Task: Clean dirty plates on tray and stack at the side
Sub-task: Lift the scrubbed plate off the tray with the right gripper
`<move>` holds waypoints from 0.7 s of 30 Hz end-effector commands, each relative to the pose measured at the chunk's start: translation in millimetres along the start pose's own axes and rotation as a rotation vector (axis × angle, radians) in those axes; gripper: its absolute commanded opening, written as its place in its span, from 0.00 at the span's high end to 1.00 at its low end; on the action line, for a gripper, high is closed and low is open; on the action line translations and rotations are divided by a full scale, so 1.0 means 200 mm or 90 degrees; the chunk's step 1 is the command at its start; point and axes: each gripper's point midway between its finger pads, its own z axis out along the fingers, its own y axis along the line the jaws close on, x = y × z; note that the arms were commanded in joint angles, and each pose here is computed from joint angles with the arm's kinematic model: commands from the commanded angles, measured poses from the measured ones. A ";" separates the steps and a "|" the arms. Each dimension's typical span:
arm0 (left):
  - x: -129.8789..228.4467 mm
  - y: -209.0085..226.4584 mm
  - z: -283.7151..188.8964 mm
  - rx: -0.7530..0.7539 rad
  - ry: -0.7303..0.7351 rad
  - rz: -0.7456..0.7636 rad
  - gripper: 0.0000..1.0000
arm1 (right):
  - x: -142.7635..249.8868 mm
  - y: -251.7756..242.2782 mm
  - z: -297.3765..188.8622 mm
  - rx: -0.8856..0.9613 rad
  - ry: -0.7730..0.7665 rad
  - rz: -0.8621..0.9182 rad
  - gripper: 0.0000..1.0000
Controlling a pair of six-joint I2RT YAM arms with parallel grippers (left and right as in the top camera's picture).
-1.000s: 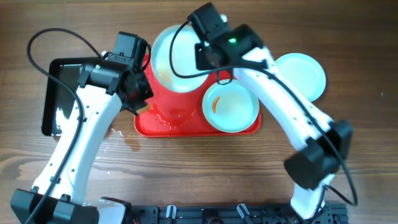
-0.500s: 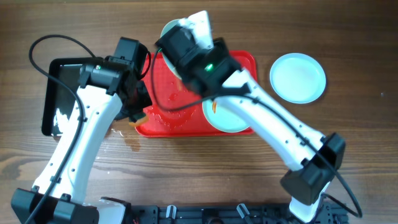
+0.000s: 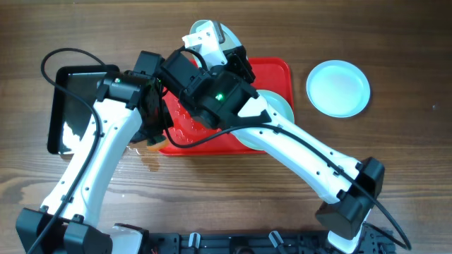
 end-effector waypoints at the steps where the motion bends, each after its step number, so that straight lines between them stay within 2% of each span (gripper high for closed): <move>1: 0.00 0.00 0.00 0.006 0.000 -0.009 0.96 | -0.02 -0.02 -0.01 0.026 -0.009 -0.016 0.96; 8: -0.01 -0.01 0.00 0.014 -0.009 -0.011 0.96 | 0.00 0.00 -0.01 0.006 0.000 -0.007 0.96; 13: -0.01 -0.01 0.00 0.014 -0.009 -0.011 0.96 | 0.11 0.29 0.01 -0.201 0.075 0.039 0.96; 17: -0.01 -0.01 0.00 0.013 -0.008 -0.011 0.96 | 0.16 0.27 0.04 -0.192 0.093 0.026 0.96; 21: -0.02 -0.02 0.00 0.017 -0.013 -0.012 0.96 | 0.10 0.17 0.02 -0.158 0.072 0.047 0.96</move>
